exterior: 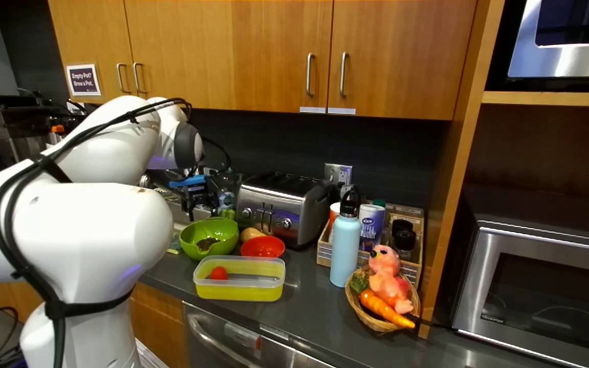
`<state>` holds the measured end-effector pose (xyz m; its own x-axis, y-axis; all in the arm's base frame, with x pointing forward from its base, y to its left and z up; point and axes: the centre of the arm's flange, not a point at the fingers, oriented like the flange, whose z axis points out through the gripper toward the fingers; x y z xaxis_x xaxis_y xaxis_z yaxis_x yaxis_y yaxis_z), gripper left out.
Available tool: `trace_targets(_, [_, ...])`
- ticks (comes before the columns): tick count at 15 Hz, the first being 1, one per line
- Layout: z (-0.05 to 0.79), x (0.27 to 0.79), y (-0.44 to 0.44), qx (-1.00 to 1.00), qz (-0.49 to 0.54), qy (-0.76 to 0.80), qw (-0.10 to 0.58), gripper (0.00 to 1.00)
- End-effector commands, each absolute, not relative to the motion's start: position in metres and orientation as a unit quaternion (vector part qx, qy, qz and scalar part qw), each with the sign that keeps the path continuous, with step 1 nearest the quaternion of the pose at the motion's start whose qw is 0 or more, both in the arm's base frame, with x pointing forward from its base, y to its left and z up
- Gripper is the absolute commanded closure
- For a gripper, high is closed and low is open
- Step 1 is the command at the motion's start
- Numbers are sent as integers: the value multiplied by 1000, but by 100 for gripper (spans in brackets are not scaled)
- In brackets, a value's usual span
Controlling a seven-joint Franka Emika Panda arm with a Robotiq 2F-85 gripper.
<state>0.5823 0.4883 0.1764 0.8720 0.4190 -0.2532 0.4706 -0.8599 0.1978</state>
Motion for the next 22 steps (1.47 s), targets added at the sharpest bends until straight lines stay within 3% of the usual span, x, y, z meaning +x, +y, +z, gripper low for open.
trace_targets(1, [163,608,505,954,-105,248,134,0])
trace_targets(5, [152,612,502,949,-113,261,134,4])
trace_targets(6, [150,613,501,948,-115,263,135,22])
trace_targets(10, [153,610,503,948,-112,266,131,40])
trace_targets(17, [157,606,507,950,-108,262,130,94])
trace_targets(22, [162,603,507,951,-104,262,132,92])
